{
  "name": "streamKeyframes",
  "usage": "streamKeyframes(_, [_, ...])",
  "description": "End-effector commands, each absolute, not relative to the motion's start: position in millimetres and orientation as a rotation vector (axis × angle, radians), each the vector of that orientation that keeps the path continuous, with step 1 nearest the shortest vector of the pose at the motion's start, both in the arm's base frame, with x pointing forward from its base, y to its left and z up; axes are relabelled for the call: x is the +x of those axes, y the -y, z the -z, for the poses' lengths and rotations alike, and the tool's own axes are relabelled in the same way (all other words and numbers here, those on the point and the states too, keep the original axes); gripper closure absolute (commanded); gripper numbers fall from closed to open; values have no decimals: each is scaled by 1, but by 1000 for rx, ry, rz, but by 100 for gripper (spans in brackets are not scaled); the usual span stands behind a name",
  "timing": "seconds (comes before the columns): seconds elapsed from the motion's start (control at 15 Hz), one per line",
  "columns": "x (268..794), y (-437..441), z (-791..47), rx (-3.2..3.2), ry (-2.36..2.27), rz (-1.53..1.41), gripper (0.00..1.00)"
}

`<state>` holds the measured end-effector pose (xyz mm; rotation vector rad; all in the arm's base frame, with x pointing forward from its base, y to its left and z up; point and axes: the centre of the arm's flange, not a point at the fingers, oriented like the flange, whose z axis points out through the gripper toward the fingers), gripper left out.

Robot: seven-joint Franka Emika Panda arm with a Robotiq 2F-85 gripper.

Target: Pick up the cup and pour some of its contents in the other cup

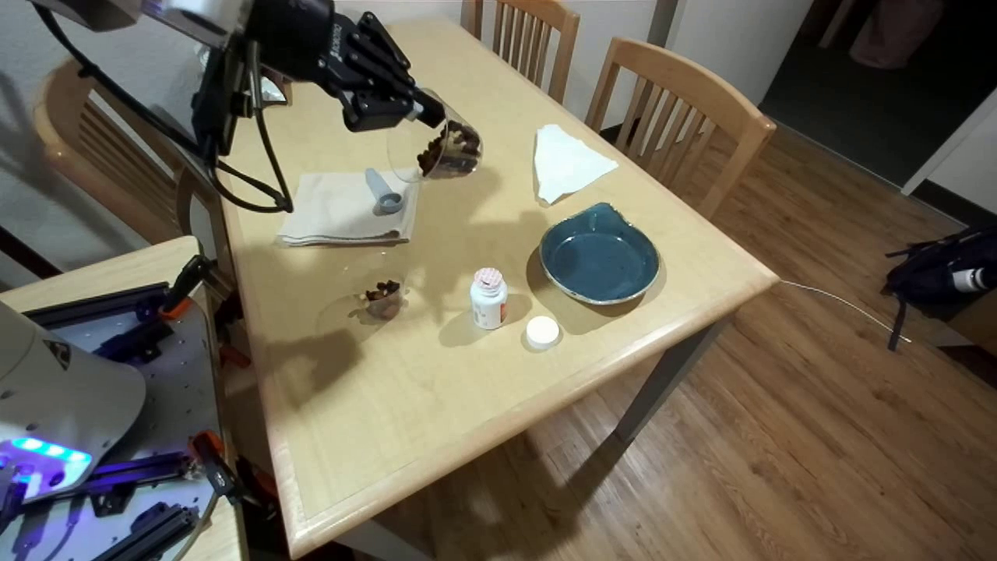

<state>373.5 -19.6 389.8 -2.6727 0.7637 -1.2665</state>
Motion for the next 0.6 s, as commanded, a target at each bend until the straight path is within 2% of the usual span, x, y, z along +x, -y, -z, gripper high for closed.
streamKeyframes(0.0, [366,31,-361,-2701,-674,1383,95])
streamKeyframes(0.33, [367,44,-370,-2736,-592,1513,95])
streamKeyframes(0.47, [366,43,-375,-2708,-651,1400,95])
streamKeyframes(0.53, [380,42,-418,-2730,-645,1426,95])
